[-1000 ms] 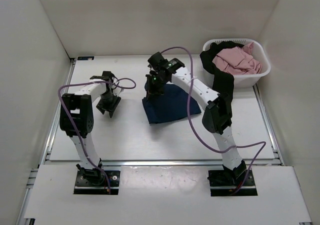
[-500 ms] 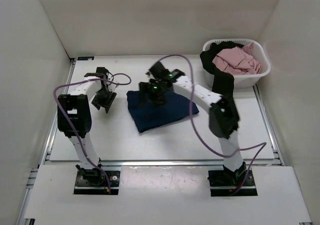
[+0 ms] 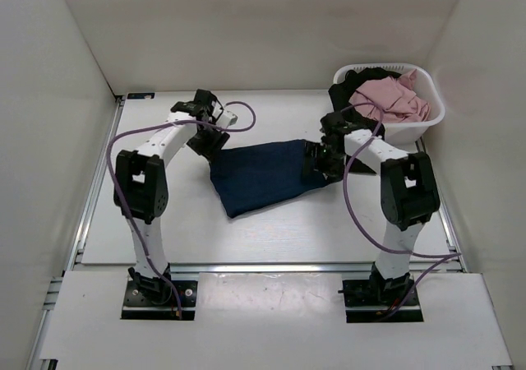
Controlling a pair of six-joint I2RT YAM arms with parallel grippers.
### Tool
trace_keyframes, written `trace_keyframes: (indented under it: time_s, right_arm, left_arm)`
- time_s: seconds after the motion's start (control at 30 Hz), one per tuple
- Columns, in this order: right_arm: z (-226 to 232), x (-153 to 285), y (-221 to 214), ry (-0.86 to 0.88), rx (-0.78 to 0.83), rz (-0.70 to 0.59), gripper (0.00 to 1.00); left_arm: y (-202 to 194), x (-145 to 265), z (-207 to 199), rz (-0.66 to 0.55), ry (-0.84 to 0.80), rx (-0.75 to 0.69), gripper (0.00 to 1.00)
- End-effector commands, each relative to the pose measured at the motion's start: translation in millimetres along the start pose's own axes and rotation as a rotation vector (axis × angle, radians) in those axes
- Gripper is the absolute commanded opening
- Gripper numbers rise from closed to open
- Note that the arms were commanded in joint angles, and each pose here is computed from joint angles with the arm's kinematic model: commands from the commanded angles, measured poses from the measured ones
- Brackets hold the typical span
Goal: Fold and stack the trousers
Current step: Fold the trousers
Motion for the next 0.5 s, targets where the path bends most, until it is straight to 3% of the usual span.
trace_keyframes:
  time_s: [0.0,0.1,0.13,0.27,0.4,0.47]
  right_arm:
    - [-3.6,-21.3,-9.3,0.025,0.046,0.030,0.91]
    - [-6.9,-35.9,-30.6,0.074,0.022,0.103,0.74]
    - [-7.1,-36.1,-36.0,0.090,0.013,0.109,0.60]
    - [-6.9,-33.8,-58.9,0.171,-0.048,0.092,0.26]
    - [-5.6,-34.7,-72.5,0.203,-0.050,0.112,0.10]
    - [1.2,-32.0,-78.5,0.219,-0.032,0.129,0.10]
  left_arm:
    - [-8.6,-37.7,9.4,0.083,0.018,0.035,0.63]
    - [-5.4,-57.2,21.3,0.116,0.083,0.055,0.63]
    - [-5.7,-60.5,23.3,0.126,0.093,0.054,0.63]
    - [-8.6,-74.5,29.8,0.148,0.103,0.076,0.63]
    - [-10.7,-78.2,34.8,0.150,0.115,0.084,0.63]
    - [-5.1,-74.8,43.8,0.124,0.132,0.097,0.63]
Point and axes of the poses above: each gripper's point midway between its finger pads, its own x axis back along the fingers, its own z axis along the line the jaws close on, y = z × x, the point moved 4 cm from there along x, back along the fingers, and after that the axes turned 4 degrees about -x, right-handed, at the moved point
